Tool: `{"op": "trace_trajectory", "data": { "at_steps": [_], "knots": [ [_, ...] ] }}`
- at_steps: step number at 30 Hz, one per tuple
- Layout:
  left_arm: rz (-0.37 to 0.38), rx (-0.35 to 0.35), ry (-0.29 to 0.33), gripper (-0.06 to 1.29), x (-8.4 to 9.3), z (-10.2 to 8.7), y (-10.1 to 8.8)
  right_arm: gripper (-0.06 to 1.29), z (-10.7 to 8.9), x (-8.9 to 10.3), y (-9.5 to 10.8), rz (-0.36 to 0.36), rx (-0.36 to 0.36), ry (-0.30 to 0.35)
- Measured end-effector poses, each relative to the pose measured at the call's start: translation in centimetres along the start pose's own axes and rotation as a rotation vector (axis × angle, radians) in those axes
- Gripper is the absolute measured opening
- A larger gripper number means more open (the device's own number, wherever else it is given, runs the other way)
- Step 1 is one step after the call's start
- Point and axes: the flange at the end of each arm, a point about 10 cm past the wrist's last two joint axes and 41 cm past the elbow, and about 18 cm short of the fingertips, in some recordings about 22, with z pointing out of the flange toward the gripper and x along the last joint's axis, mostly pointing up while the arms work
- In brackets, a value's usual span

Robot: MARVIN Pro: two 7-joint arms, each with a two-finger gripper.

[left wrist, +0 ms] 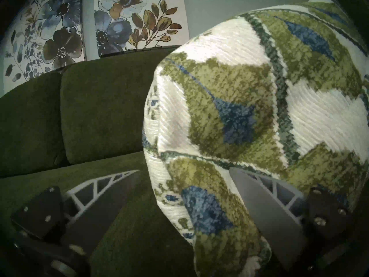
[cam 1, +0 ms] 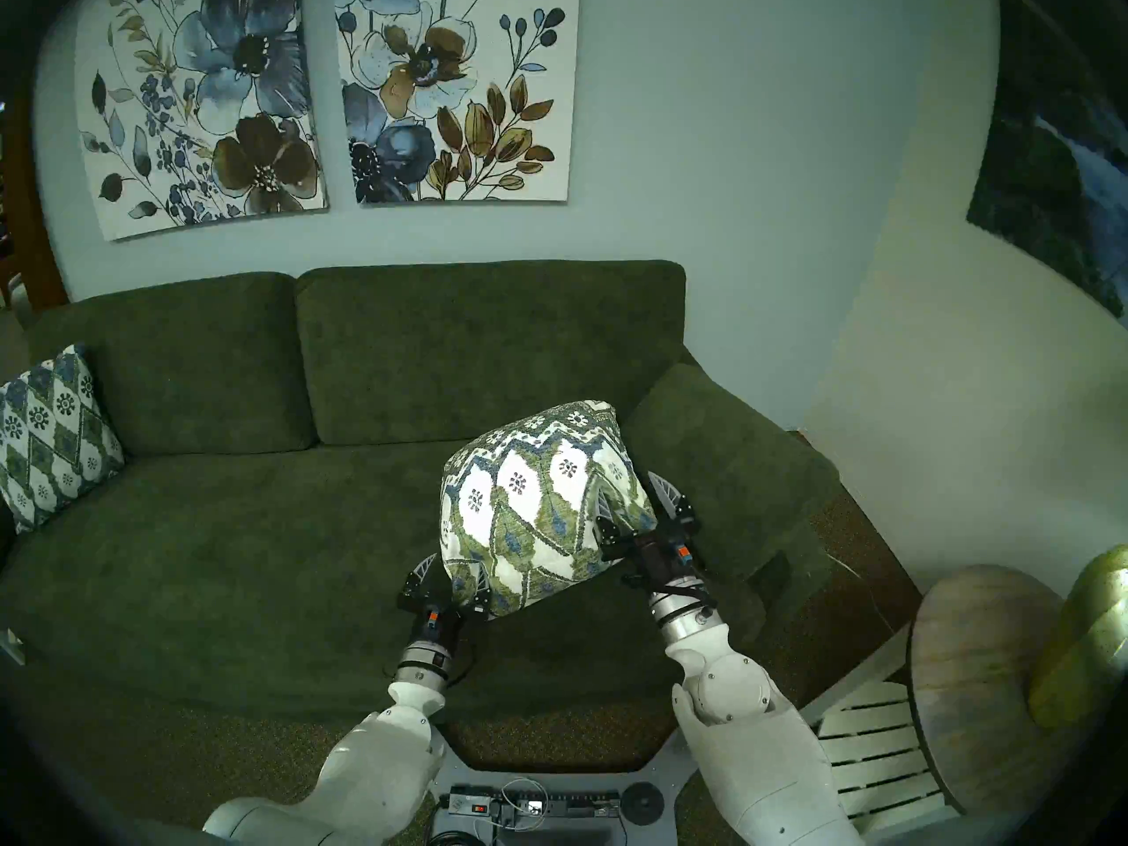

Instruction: Fluff a cushion

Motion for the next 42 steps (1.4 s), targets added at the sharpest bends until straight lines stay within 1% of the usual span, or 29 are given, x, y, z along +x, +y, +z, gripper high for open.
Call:
{"op": "trace_trajectory", "data": {
  "at_steps": [3, 4, 6, 7, 8, 10, 12, 13, 15, 16, 18, 19, 20, 21, 23, 25, 27, 29, 30, 31, 35, 39, 42],
  "knots": [
    [0.002, -0.016, -0.004, 1.23, 0.1, 0.2, 0.6, 1.21, 1.3, 1.7, 0.0, 0.002, 0.002, 0.061],
    [0.002, -0.018, -0.004, 1.23, 0.2, 0.3, 0.7, 1.21, 1.5, 2.0, 0.0, 0.003, 0.002, 0.07],
    [0.003, -0.027, -0.005, 1.24, 0.4, 0.6, 1.2, 1.21, 2.8, 3.7, -0.1, 0.006, 0.006, 0.126],
    [0.003, -0.027, -0.005, 1.24, 0.4, 0.7, 1.2, 1.21, 2.9, 3.9, -0.1, 0.006, 0.007, 0.132],
    [0.004, -0.027, -0.007, 1.24, 0.4, 0.8, 1.2, 1.21, 3.4, 4.7, -0.2, 0.008, 0.01, 0.157],
    [0.006, -0.026, -0.011, 1.24, 0.5, 1.0, 1.3, 1.21, 4.1, 5.8, -0.5, 0.01, 0.019, 0.186],
    [0.008, -0.027, -0.015, 1.24, 0.5, 1.2, 1.4, 1.21, 4.7, 6.7, -0.9, 0.02, 0.033, 0.191],
    [0.009, -0.027, -0.017, 1.23, 0.5, 1.3, 1.4, 1.21, 4.8, 6.8, -1.1, 0.026, 0.037, 0.185],
    [0.011, -0.026, -0.022, 1.23, 0.5, 1.5, 1.5, 1.21, 5.3, 6.4, -1.7, 0.048, 0.047, 0.147],
    [0.012, -0.025, -0.023, 1.23, 0.5, 1.6, 1.5, 1.21, 5.5, 5.6, -2.0, 0.062, 0.05, 0.108],
    [0.013, -0.025, -0.023, 1.23, 0.6, 1.6, 1.5, 1.21, 5.5, 4.4, -2.2, 0.074, 0.052, 0.055],
    [0.015, -0.024, -0.023, 1.23, 0.5, 1.5, 1.5, 1.21, 5.4, 2.7, -2.3, 0.086, 0.052, -0.019],
    [0.016, -0.023, -0.024, 1.23, 0.5, 1.5, 1.5, 1.21, 5.3, 1.8, -2.4, 0.092, 0.051, -0.056],
    [0.016, -0.023, -0.025, 1.23, 0.5, 1.5, 1.5, 1.21, 5.2, 1.4, -2.4, 0.095, 0.05, -0.074],
    [0.018, -0.021, -0.026, 1.23, 0.4, 1.3, 1.4, 1.21, 5.1, -0.1, -2.4, 0.105, 0.044, -0.139],
    [0.024, -0.017, -0.032, 1.23, 0.0, 0.8, 1.0, 1.21, 4.8, -2.0, -2.4, 0.116, 0.033, -0.225],
    [0.027, -0.013, -0.037, 1.24, -0.3, 0.3, 0.7, 1.21, 4.5, -3.0, -2.3, 0.121, 0.025, -0.272],
    [0.033, -0.006, -0.048, 1.23, -0.8, -0.5, 0.2, 1.21, 3.8, -4.7, -2.2, 0.13, 0.013, -0.347],
    [0.035, -0.004, -0.052, 1.24, -1.0, -0.8, 0.0, 1.21, 3.5, -5.2, -2.2, 0.133, 0.01, -0.371],
    [0.039, 0.0, -0.059, 1.24, -1.4, -1.4, -0.3, 1.21, 3.0, -6.1, -2.3, 0.138, 0.006, -0.409],
    [0.048, 0.004, -0.078, 1.24, -2.3, -3.1, -1.1, 1.21, 1.9, -8.0, -2.8, 0.148, 0.005, -0.487],
    [0.055, 0.005, -0.085, 1.24, -2.9, -4.4, -1.7, 1.21, 1.1, -9.2, -3.3, 0.161, 0.005, -0.529],
    [0.056, 0.005, -0.08, 1.24, -3.1, -5.0, -2.0, 1.21, 0.7, -9.8, -3.4, 0.173, -0.002, -0.547]
  ]
}}
